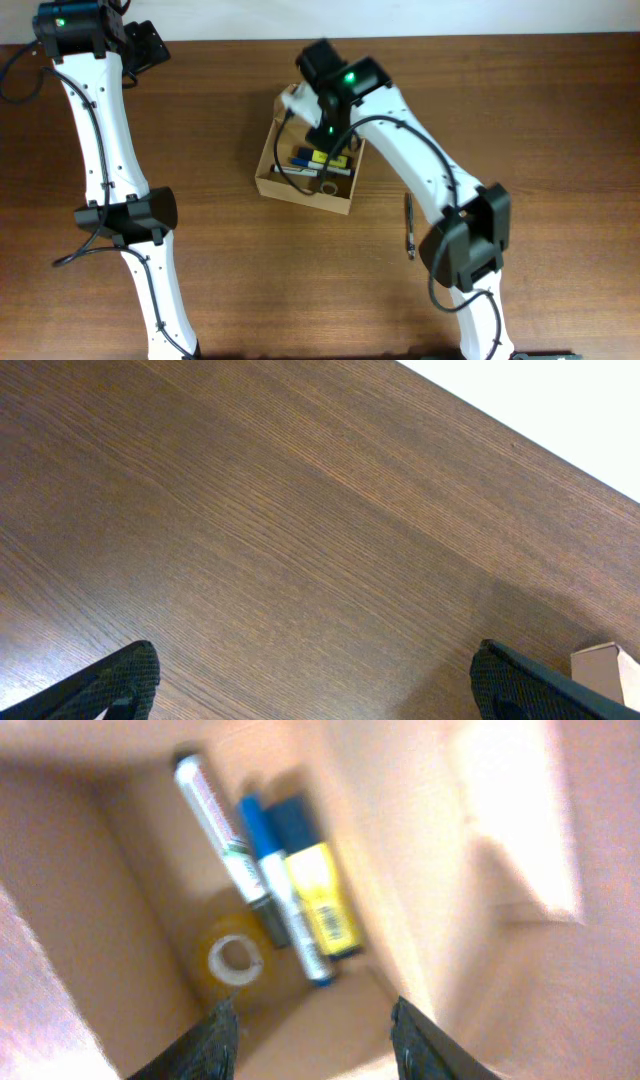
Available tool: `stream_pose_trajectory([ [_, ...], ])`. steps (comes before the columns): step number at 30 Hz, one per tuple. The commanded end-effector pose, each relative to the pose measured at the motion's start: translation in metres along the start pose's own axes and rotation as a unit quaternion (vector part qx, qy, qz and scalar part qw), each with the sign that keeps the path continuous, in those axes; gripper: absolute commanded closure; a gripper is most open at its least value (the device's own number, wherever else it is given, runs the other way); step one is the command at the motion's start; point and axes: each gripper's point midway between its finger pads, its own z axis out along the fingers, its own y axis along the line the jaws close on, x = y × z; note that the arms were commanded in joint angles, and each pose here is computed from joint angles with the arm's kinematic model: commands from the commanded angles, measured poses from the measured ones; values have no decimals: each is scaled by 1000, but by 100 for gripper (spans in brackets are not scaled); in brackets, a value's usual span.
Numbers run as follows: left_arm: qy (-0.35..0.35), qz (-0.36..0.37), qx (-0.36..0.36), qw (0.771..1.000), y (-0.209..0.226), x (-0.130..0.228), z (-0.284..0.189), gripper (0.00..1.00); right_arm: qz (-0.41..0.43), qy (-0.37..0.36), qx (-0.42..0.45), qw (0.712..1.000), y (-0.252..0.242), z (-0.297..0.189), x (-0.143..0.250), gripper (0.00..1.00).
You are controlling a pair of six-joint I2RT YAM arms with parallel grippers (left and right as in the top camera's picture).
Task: Pack container
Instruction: 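Carry the white marker into the box and release it, then move the right gripper to the black pen and grasp it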
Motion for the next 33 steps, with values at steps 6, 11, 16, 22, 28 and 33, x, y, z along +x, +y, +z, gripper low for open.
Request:
stream_pose_trajectory([
  [6, -2, 3, -5, 1000, 5, -2, -1, 0, 142, -170, 176, 959, -48, -217, 14, 53],
  [11, -2, 3, -5, 1000, 5, -2, -1, 0, 261, -206, 207, 920, -82, -256, 79, 55],
  [16, -3, 3, -5, 1000, 5, -2, -1, 0, 392, -115, 139, 902, -77, -199, 145, 46],
  [22, -2, 3, -5, 1000, 5, -2, -1, 0, 472, 3, 93, 877, -52, -84, 188, 44],
  [28, -2, 3, -5, 1000, 5, -2, -1, 0, 512, 44, 37, 857, -15, 17, 216, 42],
  [33, -3, 3, -5, 1000, 5, -2, -1, 0, 521, 80, 23, 849, 3, 54, 236, 45],
])
